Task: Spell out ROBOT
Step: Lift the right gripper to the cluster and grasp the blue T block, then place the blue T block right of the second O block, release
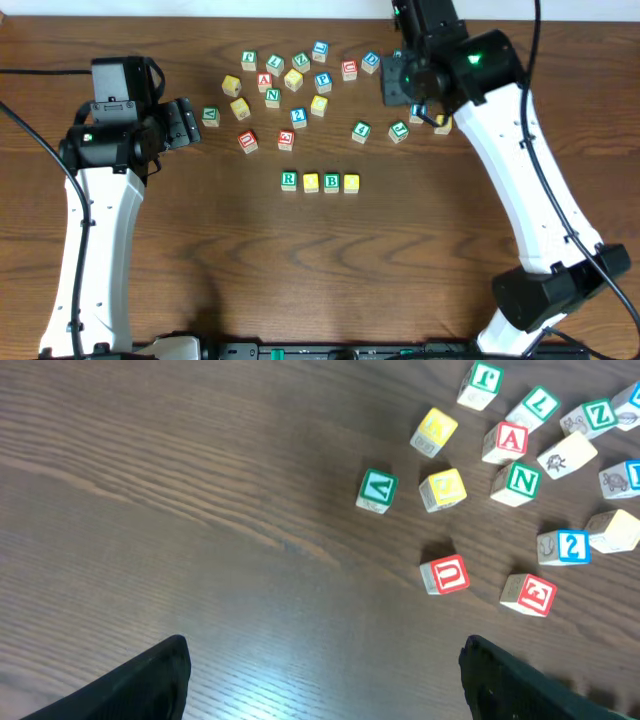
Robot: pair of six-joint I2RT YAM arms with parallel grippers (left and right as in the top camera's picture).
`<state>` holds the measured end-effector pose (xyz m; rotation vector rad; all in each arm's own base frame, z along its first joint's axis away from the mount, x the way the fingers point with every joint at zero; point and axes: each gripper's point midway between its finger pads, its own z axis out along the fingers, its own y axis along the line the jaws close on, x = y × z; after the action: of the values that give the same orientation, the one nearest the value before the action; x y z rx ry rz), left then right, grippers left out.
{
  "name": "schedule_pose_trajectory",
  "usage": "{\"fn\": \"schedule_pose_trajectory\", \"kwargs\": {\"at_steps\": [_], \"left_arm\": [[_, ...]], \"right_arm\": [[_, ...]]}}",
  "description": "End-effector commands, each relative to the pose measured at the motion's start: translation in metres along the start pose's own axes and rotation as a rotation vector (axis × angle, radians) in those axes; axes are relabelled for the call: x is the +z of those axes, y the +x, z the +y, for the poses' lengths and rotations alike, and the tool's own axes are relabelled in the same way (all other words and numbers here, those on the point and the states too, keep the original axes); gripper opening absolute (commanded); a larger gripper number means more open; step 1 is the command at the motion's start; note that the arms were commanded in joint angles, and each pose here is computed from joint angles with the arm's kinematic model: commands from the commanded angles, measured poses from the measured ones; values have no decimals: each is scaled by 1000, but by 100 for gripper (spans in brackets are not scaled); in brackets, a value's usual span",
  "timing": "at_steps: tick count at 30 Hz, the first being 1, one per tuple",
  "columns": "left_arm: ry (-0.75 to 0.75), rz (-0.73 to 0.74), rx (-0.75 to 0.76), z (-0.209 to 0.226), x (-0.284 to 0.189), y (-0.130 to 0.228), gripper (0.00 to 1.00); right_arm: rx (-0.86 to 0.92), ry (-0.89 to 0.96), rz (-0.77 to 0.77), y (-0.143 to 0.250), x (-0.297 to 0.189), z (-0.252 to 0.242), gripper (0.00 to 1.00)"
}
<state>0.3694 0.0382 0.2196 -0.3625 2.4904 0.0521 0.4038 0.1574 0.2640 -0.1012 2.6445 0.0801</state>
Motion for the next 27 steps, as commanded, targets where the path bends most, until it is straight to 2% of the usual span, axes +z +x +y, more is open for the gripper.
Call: {"fn": "schedule_pose_trajectory", "kwargs": {"at_steps": [1, 7, 12, 19, 27], "left_arm": [[-9, -9, -10, 3, -1, -3, 85], [-9, -8, -10, 3, -1, -3, 85], [-9, -8, -10, 3, -1, -3, 85], [-9, -8, -10, 3, -1, -3, 85], [-8, -12, -10, 3, -1, -4, 85]], "right_arm": [[64, 50, 129, 31, 7, -10, 20], [148, 131, 318, 91, 57, -18, 21], [162, 113, 410, 146, 116, -10, 21], [188, 65, 377, 164, 150, 3, 20], [158, 38, 347, 170, 161, 17, 22]]}}
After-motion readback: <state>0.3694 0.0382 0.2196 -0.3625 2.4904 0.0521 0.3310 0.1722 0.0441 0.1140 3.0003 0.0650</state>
